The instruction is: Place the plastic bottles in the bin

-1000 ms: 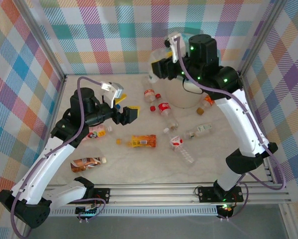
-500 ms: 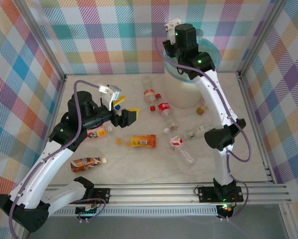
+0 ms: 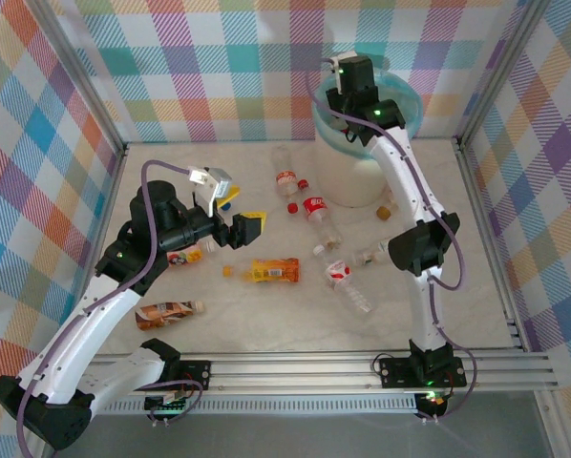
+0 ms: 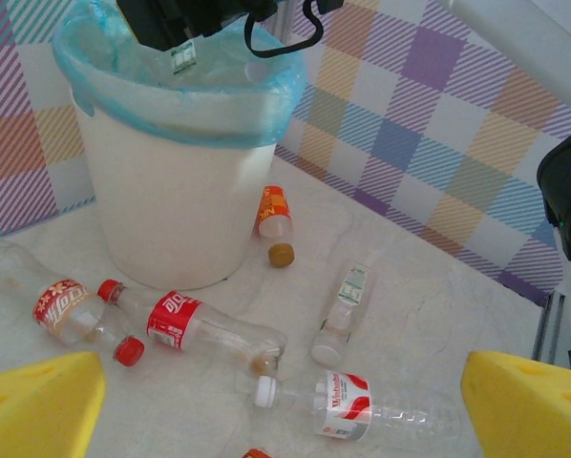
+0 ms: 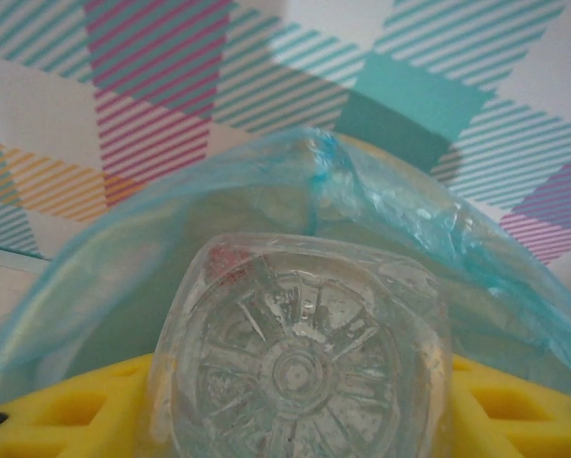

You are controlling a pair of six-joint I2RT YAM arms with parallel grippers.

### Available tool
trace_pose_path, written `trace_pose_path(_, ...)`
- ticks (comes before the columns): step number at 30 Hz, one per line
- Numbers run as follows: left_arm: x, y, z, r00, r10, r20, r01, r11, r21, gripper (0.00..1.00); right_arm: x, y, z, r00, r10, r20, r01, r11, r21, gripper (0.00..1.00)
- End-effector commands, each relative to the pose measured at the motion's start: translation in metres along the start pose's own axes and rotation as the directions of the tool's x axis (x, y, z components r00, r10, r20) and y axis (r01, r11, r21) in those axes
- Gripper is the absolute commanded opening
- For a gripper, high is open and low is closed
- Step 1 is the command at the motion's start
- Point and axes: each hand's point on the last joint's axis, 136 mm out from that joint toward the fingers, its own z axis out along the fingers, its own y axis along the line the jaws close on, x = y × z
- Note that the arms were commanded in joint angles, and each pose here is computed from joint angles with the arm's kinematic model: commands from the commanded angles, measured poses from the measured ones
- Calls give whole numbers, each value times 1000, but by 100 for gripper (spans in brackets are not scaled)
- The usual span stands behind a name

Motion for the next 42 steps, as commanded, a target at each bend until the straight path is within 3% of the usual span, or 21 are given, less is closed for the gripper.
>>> trace_pose_path(1, -3, -5, 3, 1000, 15, 17, -15, 1000, 26, 96, 19, -9, 18, 997, 62, -51, -62, 998, 7, 61)
trace_pose_path(10, 3, 6, 13, 1000, -23, -4, 23, 1000, -9, 96, 66, -20, 63, 967, 198, -161, -205, 978, -29, 67)
trace_pose_path(16, 4, 13, 19, 998, -55, -21, 54, 998, -37, 95, 71, -28, 73, 956, 241, -167, -246, 969, -10, 88)
trace_pose_path(26, 5, 22, 15, 993, -107, -39, 103, 989, -103, 95, -17, -41, 3, 919, 393, 24, -384, 909, -163, 86)
trace_pose_path(36, 0, 23, 3, 990, -136, -32, 130, 981, -144, 95, -56, -47, -47, 892, 441, 101, -405, 878, -256, 85)
trace_pose_path(42, -2, 36, -8, 971, -234, -44, 216, 944, -250, 93, -80, -25, -96, 881, 460, 113, -386, 835, -392, 85)
